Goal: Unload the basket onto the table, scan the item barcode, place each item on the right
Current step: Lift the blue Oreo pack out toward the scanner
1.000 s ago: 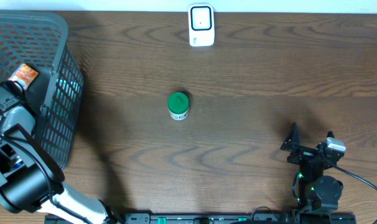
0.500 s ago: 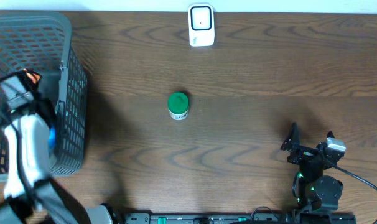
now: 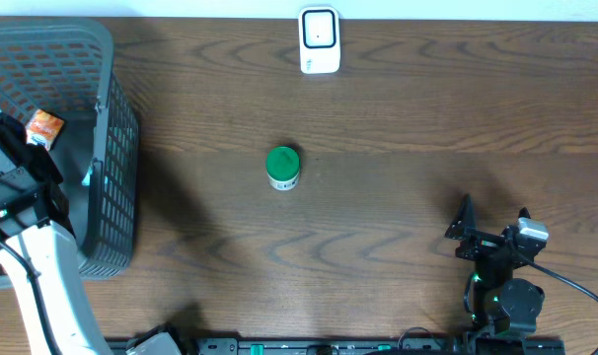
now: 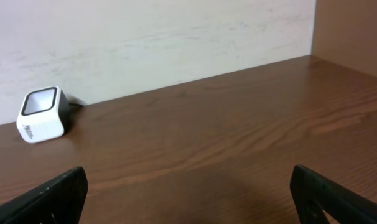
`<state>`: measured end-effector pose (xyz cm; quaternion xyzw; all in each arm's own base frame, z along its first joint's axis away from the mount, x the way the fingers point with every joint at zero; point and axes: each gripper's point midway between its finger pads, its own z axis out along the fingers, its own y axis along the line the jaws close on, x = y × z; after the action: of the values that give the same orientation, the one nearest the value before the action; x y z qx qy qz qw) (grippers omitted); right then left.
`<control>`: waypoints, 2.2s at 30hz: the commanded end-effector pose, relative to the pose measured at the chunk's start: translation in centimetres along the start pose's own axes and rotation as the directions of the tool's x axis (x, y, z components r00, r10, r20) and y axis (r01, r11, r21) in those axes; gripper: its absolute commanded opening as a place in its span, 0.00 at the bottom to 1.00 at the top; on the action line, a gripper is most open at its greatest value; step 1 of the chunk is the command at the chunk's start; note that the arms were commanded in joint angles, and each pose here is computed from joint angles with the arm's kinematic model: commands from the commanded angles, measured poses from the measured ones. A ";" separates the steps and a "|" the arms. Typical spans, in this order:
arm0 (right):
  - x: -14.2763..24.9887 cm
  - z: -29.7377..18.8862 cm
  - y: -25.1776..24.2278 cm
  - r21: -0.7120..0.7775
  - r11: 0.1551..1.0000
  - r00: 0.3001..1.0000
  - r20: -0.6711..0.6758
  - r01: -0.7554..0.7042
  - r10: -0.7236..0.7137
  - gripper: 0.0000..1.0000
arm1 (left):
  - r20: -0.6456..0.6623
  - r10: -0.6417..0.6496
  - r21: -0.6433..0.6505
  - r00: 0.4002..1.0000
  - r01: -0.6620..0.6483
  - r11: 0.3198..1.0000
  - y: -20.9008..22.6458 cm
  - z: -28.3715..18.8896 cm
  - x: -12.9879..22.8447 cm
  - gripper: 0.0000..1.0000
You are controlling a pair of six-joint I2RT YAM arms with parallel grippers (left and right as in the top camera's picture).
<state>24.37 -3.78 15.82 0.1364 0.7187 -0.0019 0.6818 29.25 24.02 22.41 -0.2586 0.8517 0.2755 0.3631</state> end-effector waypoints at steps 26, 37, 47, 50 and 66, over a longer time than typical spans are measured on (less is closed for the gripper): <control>0.2 0.0 0.2 -0.011 1.000 1.000 -0.006 0.012 -0.012 0.99 | 0.276 -0.342 0.955 0.898 -0.215 0.206 -12.4 -28.9 -8.5 0.07; 0.2 0.0 0.2 -0.011 1.000 1.000 -0.006 0.012 -0.012 0.99 | 0.286 -0.046 0.799 0.957 -0.264 -0.540 -20.3 -34.6 -1.2 0.07; 0.2 0.0 0.2 -0.011 1.000 1.000 -0.006 0.012 -0.012 0.99 | 0.215 0.208 0.714 0.954 -0.008 -0.700 -28.7 -34.5 4.6 0.07; 0.2 0.0 0.2 -0.011 1.000 1.000 -0.006 0.012 -0.012 0.99 | 0.199 0.276 0.697 0.940 0.062 -0.715 -30.4 -34.6 6.4 0.07; 0.2 0.0 0.2 -0.011 1.000 1.000 -0.006 0.012 -0.012 0.99 | 0.466 0.081 0.442 0.881 -0.152 -0.884 -33.6 -40.5 10.5 0.07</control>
<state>24.37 -3.76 15.82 0.1361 0.7187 -0.0016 0.6818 26.03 -28.47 27.05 0.4496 0.5656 -0.6420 0.2564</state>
